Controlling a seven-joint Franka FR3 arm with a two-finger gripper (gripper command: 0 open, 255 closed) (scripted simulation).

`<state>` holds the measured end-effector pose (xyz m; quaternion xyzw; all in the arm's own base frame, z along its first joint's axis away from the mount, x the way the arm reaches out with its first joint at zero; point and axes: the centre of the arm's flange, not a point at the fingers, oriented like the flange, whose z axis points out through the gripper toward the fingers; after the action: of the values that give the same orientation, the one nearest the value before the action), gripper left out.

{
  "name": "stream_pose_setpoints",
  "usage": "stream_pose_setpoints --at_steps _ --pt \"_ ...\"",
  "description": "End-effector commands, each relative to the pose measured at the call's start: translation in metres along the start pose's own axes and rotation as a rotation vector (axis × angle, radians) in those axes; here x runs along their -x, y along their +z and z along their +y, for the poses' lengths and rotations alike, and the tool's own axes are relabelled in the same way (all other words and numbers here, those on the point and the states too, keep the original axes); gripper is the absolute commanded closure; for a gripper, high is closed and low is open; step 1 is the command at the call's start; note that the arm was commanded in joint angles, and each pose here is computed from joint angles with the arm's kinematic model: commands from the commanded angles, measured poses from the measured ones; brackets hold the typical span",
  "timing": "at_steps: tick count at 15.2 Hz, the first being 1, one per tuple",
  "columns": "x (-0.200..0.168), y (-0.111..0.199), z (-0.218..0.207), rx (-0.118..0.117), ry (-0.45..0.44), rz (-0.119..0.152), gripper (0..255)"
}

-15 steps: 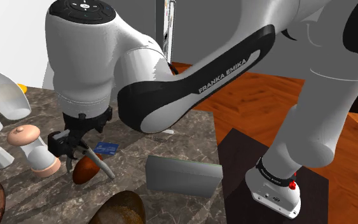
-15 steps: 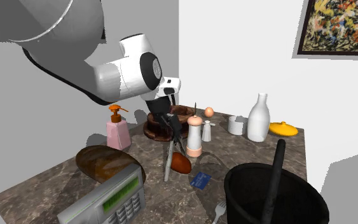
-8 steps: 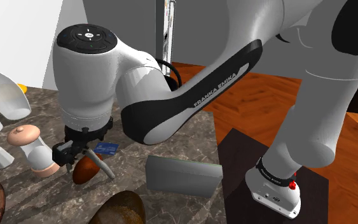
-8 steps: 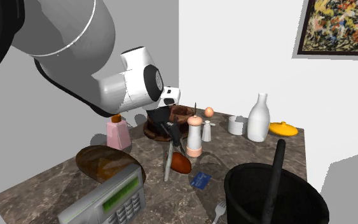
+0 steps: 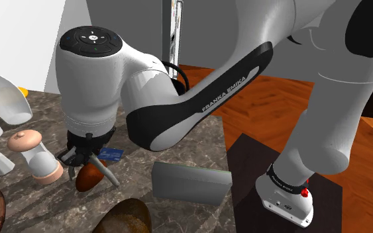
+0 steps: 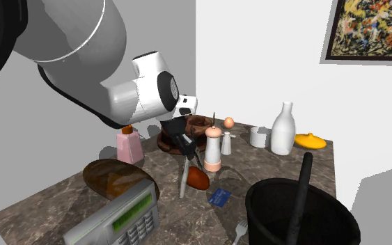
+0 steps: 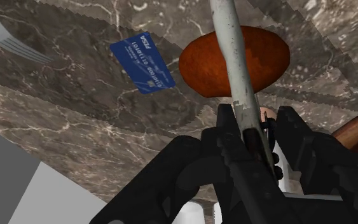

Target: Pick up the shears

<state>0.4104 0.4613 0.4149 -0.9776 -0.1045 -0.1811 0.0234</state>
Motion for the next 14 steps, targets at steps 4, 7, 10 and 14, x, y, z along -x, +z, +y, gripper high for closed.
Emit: stream_pose_setpoints --at_steps 4,7,10,14 --pt "-0.004 -0.009 0.001 0.0 0.0 -0.001 255" --pt "-0.009 -0.024 0.0 0.0 0.0 -0.001 255" --pt "-0.015 -0.039 0.0 0.0 0.0 -0.001 255" --pt "-0.023 -0.059 0.0 0.0 0.0 -0.001 255"
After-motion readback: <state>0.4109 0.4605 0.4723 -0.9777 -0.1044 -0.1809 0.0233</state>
